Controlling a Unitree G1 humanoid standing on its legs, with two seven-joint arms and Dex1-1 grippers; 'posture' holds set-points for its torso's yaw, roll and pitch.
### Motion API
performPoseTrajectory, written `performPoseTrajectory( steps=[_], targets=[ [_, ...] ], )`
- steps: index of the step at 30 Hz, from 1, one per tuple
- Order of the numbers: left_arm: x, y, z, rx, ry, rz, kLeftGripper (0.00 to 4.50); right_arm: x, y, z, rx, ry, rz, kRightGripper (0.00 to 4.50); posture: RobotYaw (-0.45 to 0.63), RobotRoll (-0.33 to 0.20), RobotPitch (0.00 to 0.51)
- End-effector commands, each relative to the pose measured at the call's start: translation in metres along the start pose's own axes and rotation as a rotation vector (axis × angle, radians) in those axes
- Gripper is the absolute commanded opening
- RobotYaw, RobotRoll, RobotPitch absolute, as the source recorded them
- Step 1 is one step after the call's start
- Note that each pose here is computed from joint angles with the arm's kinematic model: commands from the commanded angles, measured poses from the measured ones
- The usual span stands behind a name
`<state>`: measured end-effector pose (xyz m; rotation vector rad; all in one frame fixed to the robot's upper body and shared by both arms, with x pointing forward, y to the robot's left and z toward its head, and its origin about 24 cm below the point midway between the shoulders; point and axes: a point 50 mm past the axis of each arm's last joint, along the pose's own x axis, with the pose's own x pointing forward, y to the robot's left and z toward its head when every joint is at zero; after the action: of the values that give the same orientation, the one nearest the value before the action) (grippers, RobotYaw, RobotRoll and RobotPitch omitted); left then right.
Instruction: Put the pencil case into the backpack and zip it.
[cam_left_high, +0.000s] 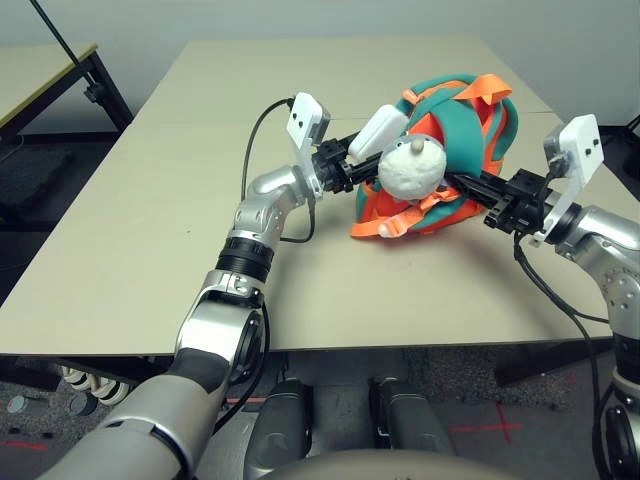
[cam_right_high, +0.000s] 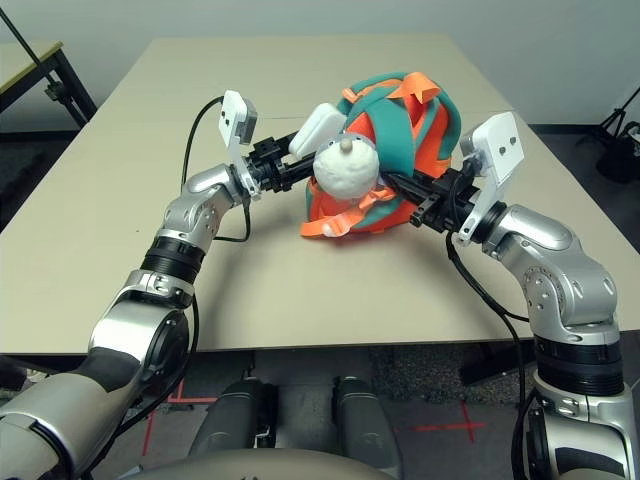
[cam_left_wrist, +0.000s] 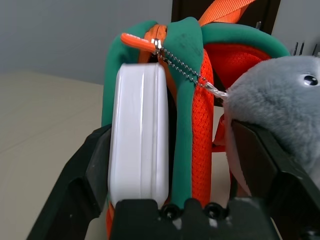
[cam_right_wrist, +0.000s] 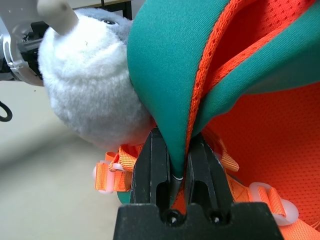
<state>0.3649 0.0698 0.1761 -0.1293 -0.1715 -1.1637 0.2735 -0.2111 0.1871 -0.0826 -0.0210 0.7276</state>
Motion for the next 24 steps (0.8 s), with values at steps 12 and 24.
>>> performPoseTrajectory(
  steps=[12, 24],
  targets=[
    [-0.048, 0.012, 0.028, 0.089, 0.092, 0.015, 4.5, 0.002, 0.0, 0.002, -0.03, 0.001, 0.022, 0.07, 0.04, 0.0, 0.064],
    [-0.036, 0.025, 0.019, 0.063, -0.003, 0.188, 2.81, 0.004, -0.001, 0.001, -0.037, 0.009, 0.027, 0.07, 0.04, 0.0, 0.063]
  ],
)
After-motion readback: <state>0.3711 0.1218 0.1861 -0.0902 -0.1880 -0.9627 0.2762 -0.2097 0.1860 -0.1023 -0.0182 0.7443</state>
